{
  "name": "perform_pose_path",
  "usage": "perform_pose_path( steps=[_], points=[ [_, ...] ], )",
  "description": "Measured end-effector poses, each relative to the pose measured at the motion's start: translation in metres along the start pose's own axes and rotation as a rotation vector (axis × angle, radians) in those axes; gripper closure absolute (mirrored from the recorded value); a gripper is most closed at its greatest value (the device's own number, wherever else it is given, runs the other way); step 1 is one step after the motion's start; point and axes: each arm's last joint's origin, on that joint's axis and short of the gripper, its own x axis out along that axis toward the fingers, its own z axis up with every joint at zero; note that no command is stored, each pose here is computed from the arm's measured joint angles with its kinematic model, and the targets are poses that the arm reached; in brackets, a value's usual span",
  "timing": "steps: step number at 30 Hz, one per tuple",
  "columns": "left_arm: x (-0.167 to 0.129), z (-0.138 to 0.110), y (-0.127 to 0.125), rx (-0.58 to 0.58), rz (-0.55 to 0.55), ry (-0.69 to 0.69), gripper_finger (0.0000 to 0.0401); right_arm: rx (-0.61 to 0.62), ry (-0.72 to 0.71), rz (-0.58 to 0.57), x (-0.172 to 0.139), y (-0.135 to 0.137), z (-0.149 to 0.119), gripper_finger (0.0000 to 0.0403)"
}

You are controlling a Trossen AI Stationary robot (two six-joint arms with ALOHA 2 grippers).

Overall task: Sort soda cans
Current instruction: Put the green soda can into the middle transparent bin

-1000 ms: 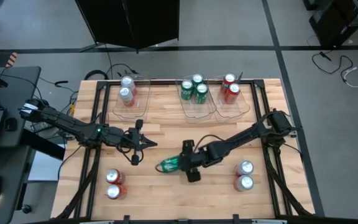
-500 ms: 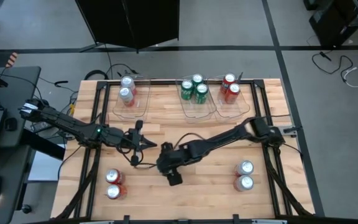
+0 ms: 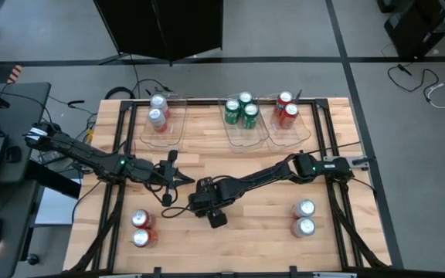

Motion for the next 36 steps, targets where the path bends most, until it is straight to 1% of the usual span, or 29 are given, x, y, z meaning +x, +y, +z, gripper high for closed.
perform_pose_path(
  steps=[1,5,8,14,18,22,24,27,29,31,33,36],
  points=[
    [0.0,0.0,0.0,0.0,0.0,0.0,0.0396,-0.001,0.001,0.0,0.0,0.0,0.0,0.0107],
    [0.0,0.0,0.001,0.0,0.036,0.0,0.0396,0.01,0.002,0.006,-0.01,0.001,0.0,0.0108],
    [-0.001,0.001,0.002,-0.002,0.069,-0.005,0.0396,0.05,-0.034,-0.006,-0.03,0.001,0.003,0.0111],
    [-0.01,0.008,0.006,-0.026,0.109,-0.054,0.0396,0.12,-0.1,-0.149,-0.083,-0.003,0.006,0.0114],
    [-0.021,0.016,0.01,-0.059,0.15,-0.114,0.0396,0.233,-0.141,-0.319,-0.125,-0.01,0.001,0.0114],
    [-0.033,0.023,0.014,-0.081,0.166,-0.172,0.0396,0.396,-0.219,-0.497,-0.151,-0.021,-0.009,0.0114],
    [-0.037,0.026,0.015,-0.088,0.166,-0.192,0.0396,0.505,-0.289,-0.637,-0.16,-0.027,-0.014,0.0114],
    [-0.041,0.028,0.016,-0.095,0.166,-0.214,0.0396,0.656,-0.423,-0.897,-0.169,-0.038,-0.022,0.0114],
    [-0.042,0.029,0.016,-0.097,0.167,-0.218,0.0396,0.733,-0.495,-1.055,-0.167,-0.045,-0.027,0.0114],
    [-0.041,0.029,0.016,-0.096,0.167,-0.217,0.0396,0.792,-0.533,-1.167,-0.157,-0.052,-0.036,0.0114],
    [-0.041,0.028,0.016,-0.095,0.167,-0.215,0.0396,0.858,-0.572,-1.226,-0.142,-0.061,-0.046,0.0114],
    [-0.041,0.028,0.016,-0.074,0.169,-0.212,0.0396,0.948,-0.617,-1.265,-0.119,-0.077,-0.061,0.0114]
  ],
)
